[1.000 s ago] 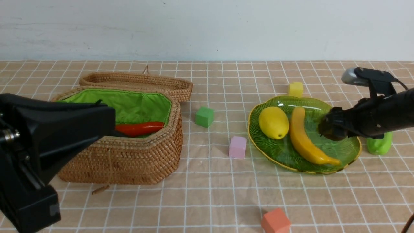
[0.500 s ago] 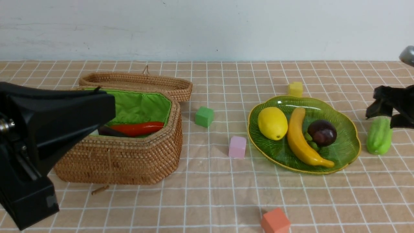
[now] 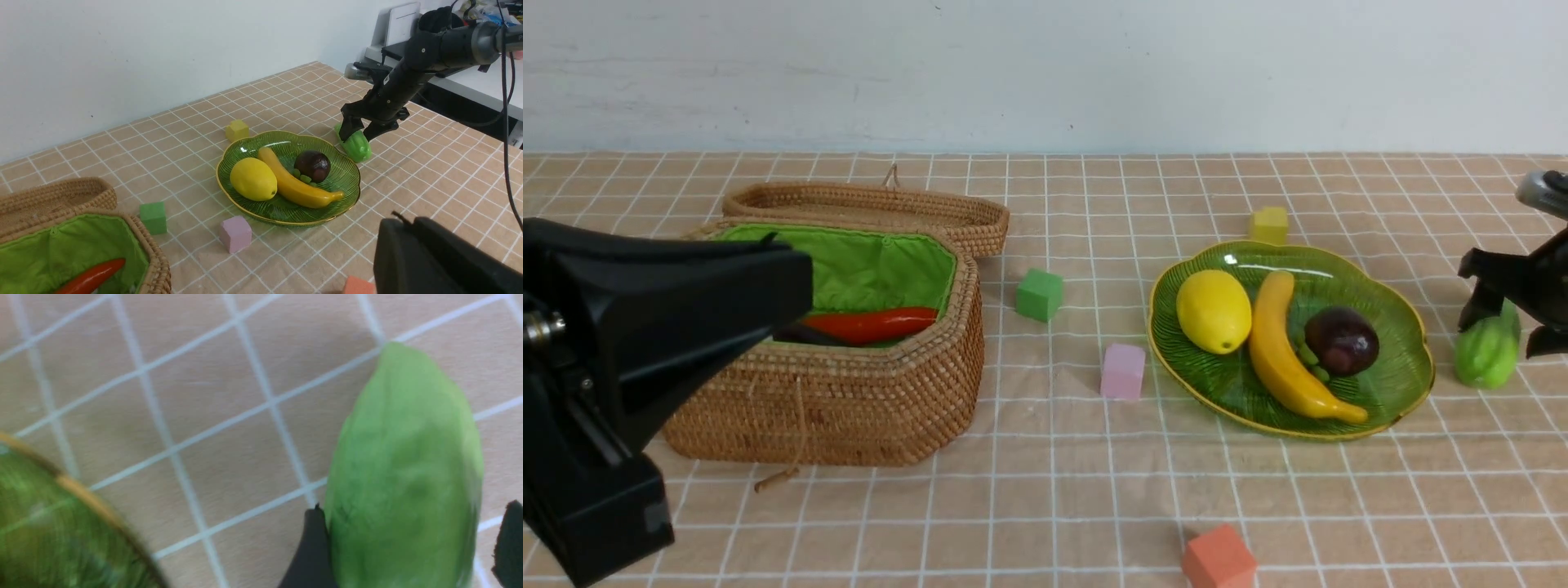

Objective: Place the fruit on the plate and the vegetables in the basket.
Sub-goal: Take a chayote with your right arm and place it on the basket on the left.

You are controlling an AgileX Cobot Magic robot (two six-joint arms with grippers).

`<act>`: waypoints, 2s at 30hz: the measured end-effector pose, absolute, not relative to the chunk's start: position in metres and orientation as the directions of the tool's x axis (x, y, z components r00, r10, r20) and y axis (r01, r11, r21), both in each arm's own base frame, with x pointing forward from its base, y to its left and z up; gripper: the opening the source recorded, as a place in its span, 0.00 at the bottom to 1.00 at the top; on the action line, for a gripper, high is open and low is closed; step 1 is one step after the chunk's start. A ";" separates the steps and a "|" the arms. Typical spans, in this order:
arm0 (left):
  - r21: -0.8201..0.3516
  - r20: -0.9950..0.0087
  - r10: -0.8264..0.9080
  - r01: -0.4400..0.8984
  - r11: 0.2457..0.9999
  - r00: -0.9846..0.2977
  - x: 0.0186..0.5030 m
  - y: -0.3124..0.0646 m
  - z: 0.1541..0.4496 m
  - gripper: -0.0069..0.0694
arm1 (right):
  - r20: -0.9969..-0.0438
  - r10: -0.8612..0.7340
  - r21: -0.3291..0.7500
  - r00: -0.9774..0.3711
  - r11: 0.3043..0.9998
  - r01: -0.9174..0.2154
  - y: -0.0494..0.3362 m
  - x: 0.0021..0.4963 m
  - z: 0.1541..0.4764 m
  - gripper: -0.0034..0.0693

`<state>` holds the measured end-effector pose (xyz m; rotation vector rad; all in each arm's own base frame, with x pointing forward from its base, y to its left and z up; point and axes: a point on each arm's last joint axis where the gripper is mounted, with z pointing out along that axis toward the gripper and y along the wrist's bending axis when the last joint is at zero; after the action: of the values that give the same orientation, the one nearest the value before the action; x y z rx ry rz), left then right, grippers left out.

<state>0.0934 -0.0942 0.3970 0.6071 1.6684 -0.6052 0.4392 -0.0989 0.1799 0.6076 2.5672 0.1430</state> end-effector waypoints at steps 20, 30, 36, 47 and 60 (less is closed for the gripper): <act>-0.088 -0.971 0.086 0.666 0.741 -0.224 0.093 -0.093 0.392 0.13 | -0.413 0.372 0.152 -0.831 0.928 0.340 -0.101 0.444 0.163 0.69; -0.079 -0.970 0.083 0.620 0.781 -0.228 0.094 -0.085 0.392 0.13 | -0.564 0.139 0.260 -0.814 0.965 -0.016 -0.007 0.404 0.301 0.69; -0.168 -0.961 -0.062 0.394 0.904 -0.268 0.090 -0.050 0.396 0.13 | -0.795 -0.218 0.222 -0.567 0.764 -0.605 0.153 0.381 0.362 0.69; -0.202 -0.940 -0.130 0.207 0.957 -0.316 0.088 -0.028 0.391 0.14 | -0.922 -0.349 -0.027 -0.168 0.492 -0.870 0.333 0.375 0.331 0.69; -0.211 -0.962 -0.135 0.326 0.922 -0.239 0.083 -0.033 0.399 0.14 | -0.862 -0.403 0.107 -0.308 0.448 -0.887 0.305 0.352 0.372 0.83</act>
<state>0.0829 -0.0326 0.3985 0.1436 1.7622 -0.4327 0.3520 0.3050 0.3716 -1.0866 1.8964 0.7625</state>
